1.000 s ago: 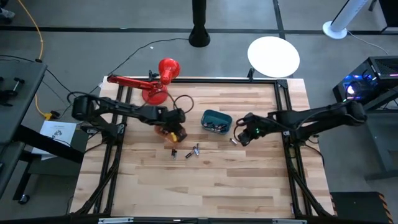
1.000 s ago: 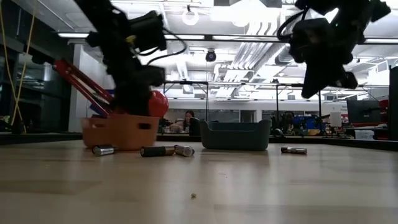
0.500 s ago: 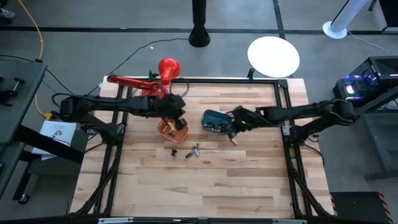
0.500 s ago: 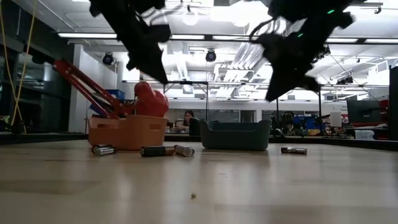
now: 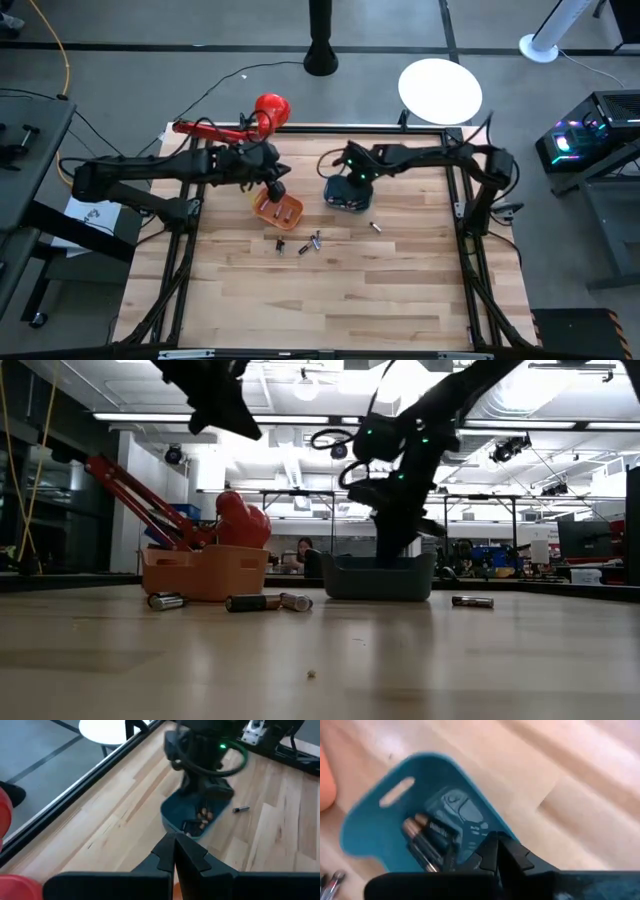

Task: Sort batteries
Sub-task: Adjust the orange and blue bins

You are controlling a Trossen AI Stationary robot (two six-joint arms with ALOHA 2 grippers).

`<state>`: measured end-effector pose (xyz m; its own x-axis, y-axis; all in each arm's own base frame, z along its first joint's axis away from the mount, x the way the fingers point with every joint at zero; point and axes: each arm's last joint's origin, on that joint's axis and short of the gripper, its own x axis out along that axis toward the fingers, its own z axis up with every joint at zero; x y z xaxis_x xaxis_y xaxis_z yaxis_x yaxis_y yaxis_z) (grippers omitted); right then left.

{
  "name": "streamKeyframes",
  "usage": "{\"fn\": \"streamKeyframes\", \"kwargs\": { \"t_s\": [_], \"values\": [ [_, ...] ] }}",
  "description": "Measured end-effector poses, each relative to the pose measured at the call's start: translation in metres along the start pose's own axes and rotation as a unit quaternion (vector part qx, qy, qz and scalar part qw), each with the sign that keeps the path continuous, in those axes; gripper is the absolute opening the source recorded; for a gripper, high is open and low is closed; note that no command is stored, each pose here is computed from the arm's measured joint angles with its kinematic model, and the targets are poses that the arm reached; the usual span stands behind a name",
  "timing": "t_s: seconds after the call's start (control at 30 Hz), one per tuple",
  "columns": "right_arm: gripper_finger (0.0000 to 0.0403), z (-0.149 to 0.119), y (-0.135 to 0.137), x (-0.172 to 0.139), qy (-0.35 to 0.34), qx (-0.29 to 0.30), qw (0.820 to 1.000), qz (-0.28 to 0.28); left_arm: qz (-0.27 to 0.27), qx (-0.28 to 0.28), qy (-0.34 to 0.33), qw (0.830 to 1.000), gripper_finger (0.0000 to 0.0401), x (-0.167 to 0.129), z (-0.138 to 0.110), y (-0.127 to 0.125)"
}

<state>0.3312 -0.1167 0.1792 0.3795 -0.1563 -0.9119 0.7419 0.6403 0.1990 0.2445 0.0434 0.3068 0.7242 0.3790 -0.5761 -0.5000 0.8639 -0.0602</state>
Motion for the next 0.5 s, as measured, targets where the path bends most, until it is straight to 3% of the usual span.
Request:
{"fn": "streamKeyframes", "kwargs": {
  "t_s": [0.13,0.3,0.5],
  "values": [
    [0.0,0.018,-0.002,-0.01,-0.038,0.0,0.999,-0.027,0.015,0.01,0.012,1.0,0.0,-0.002,-0.004,-0.003],
    [0.0,0.028,-0.003,-0.025,-0.036,-0.013,0.999,-0.028,0.019,0.015,0.017,1.0,0.0,-0.001,-0.006,-0.005],
    [0.0,0.012,0.016,-0.028,0.011,-0.049,0.999,-0.005,0.017,0.016,0.017,1.0,0.0,-0.002,-0.006,-0.006]
  ]
}}
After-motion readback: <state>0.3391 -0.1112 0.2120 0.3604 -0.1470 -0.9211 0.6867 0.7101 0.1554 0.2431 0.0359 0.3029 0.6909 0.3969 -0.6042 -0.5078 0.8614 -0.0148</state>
